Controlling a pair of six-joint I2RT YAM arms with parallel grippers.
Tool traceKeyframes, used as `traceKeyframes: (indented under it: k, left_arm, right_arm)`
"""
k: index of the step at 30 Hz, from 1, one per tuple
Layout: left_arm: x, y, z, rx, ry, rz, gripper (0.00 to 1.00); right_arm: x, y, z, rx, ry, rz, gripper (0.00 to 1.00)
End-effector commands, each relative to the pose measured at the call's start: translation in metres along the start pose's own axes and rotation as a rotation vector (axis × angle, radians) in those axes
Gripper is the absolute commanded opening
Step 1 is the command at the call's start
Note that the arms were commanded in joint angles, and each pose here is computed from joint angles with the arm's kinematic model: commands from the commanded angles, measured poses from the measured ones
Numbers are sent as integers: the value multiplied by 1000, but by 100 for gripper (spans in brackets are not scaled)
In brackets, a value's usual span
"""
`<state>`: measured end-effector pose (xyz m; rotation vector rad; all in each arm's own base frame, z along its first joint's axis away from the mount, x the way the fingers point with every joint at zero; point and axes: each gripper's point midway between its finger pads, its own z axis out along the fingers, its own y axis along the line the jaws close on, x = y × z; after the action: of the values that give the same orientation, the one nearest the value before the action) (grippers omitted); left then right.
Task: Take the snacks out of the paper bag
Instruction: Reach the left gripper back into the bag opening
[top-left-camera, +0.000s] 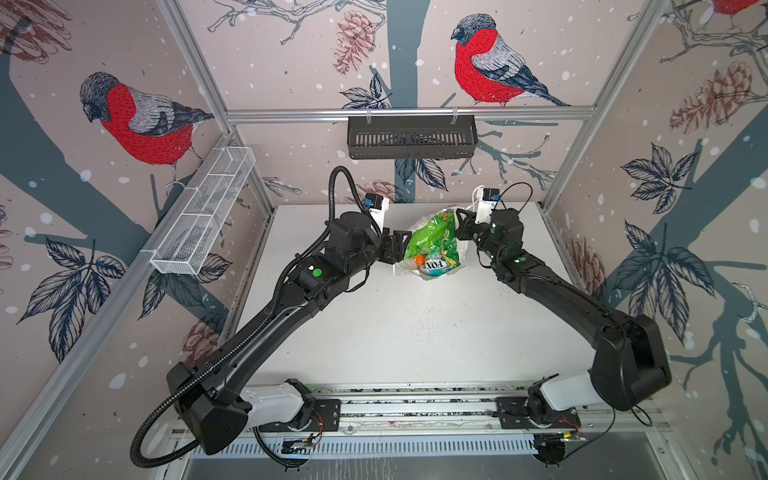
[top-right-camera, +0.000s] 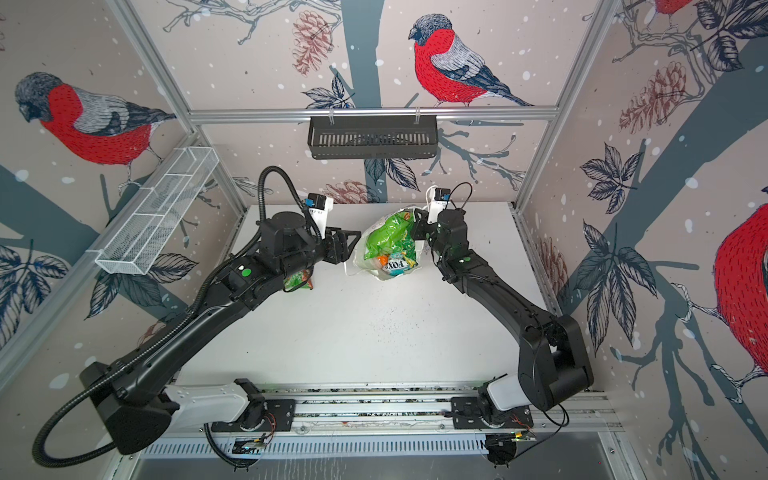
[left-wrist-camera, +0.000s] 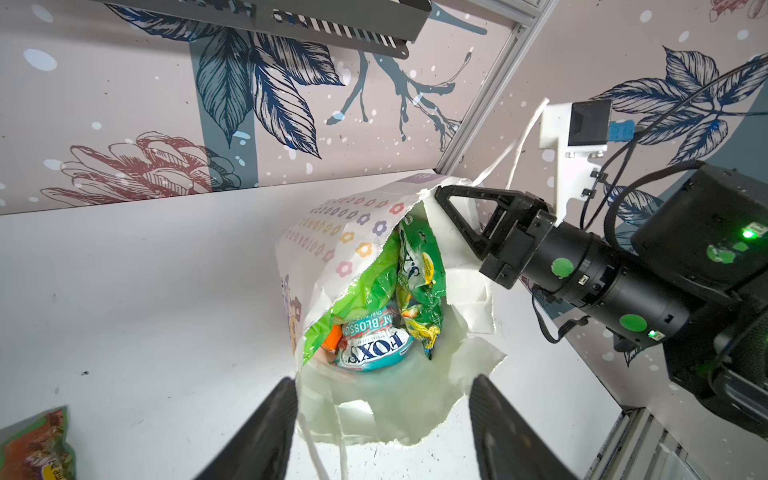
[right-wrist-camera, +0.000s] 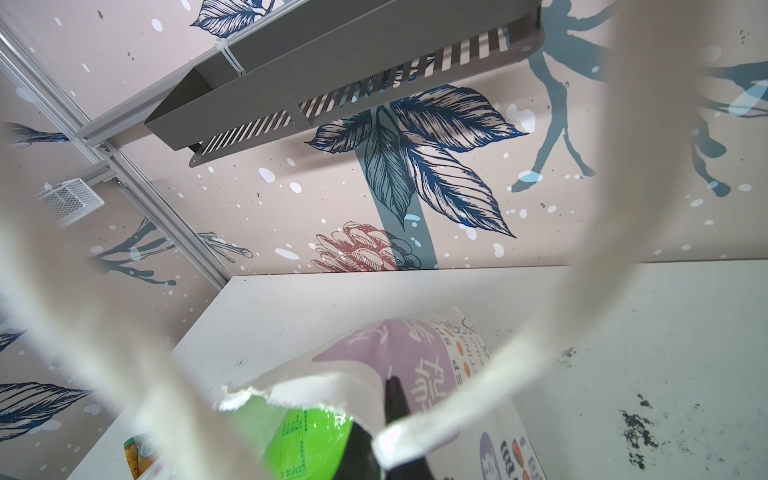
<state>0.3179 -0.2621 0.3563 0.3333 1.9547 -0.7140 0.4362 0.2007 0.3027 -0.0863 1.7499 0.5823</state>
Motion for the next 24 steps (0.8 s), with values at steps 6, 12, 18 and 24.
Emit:
traceKeyframes:
  k: [6, 12, 18, 24]
  left_arm:
    - [-2, -7, 20, -12, -18, 35, 68]
    - [13, -8, 39, 1, 16, 35, 70]
    - [22, -13, 55, 26, 45, 42, 70]
    - [30, -9, 69, 14, 42, 45, 71]
  right_arm:
    - [-17, 10, -3, -43, -49, 12, 0]
    - [-17, 10, -3, -44, -48, 11, 0]
    - [-16, 11, -1, -48, -43, 19, 0]
    - [-15, 13, 6, -52, -18, 19, 0]
